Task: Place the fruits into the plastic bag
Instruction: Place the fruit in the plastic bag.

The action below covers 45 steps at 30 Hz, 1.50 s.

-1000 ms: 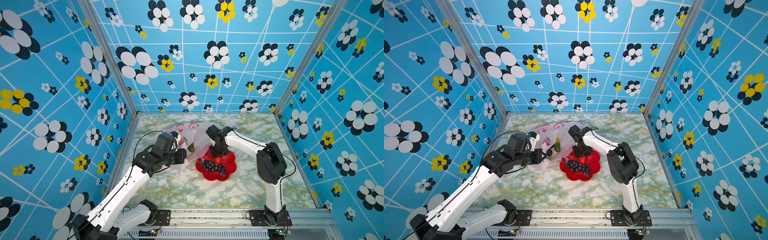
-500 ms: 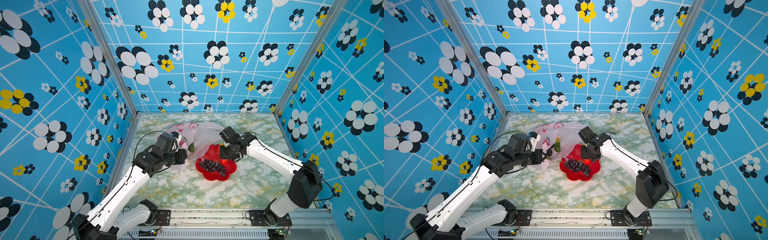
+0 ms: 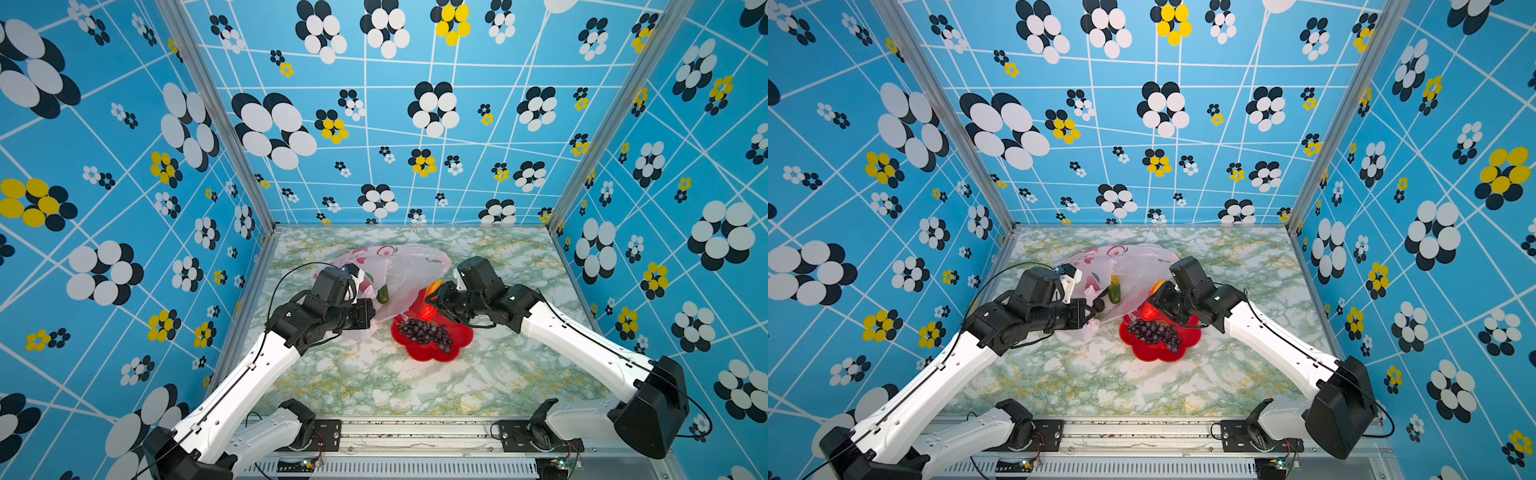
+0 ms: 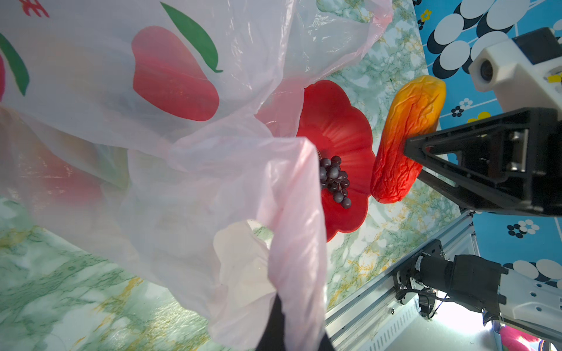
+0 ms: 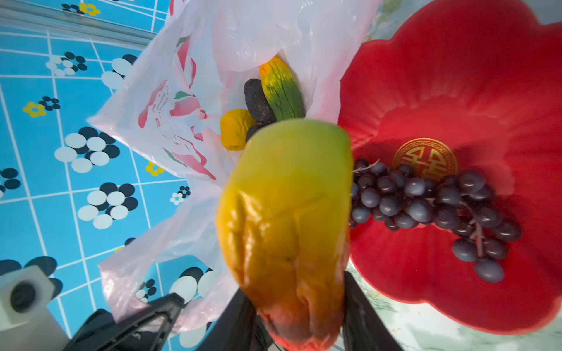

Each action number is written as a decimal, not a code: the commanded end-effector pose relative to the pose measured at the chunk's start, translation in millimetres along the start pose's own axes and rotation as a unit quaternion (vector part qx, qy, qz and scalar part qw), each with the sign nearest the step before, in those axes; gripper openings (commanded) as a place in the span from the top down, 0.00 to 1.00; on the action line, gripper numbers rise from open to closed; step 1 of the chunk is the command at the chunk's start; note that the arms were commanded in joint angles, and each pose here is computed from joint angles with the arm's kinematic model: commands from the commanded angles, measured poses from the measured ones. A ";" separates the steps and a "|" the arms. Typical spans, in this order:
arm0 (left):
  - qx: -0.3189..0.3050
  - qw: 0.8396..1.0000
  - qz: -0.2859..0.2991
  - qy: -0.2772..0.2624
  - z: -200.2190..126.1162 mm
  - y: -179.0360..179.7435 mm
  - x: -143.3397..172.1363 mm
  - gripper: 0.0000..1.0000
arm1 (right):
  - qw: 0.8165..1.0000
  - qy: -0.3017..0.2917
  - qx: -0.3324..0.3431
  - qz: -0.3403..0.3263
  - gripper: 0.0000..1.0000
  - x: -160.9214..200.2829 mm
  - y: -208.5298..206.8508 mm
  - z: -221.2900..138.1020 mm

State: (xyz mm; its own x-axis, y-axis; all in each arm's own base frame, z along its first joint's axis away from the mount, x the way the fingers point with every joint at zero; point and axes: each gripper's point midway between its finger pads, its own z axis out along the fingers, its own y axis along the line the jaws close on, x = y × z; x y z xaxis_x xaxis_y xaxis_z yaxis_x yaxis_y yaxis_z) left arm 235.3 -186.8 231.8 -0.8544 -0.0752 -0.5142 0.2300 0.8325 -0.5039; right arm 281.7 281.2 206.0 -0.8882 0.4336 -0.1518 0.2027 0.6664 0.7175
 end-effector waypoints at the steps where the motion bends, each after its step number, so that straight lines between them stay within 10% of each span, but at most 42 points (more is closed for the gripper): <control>1: 0.018 1.000 0.004 -0.018 -7.4 -9.3 -5.8 1.00 | 0.998 -0.022 -0.039 0.051 0.55 -10.5 31.4 15.2; 16: 0.024 0.999 0.009 -0.021 -11.0 -12.3 -4.6 1.00 | 0.996 0.040 -0.055 0.064 0.54 -2.2 99.3 144.3; 26: 0.018 0.999 0.020 -0.024 -12.3 -12.2 -5.3 1.00 | 0.986 0.125 -0.108 0.033 0.33 15.4 137.4 188.8; 45: 0.012 0.999 0.018 -0.027 -13.3 -9.6 -6.4 1.00 | 0.994 0.063 -0.043 -0.072 0.24 -0.1 125.0 108.0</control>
State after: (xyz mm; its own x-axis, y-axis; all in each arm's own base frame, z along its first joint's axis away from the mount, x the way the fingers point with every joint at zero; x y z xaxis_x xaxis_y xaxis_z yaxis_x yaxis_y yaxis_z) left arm 232.8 -189.4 240.5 -0.8368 -0.0713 -0.5428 0.2594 0.8215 -0.5078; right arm 357.8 455.1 204.5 -0.9602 0.2660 -0.0849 0.0936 0.5931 0.7997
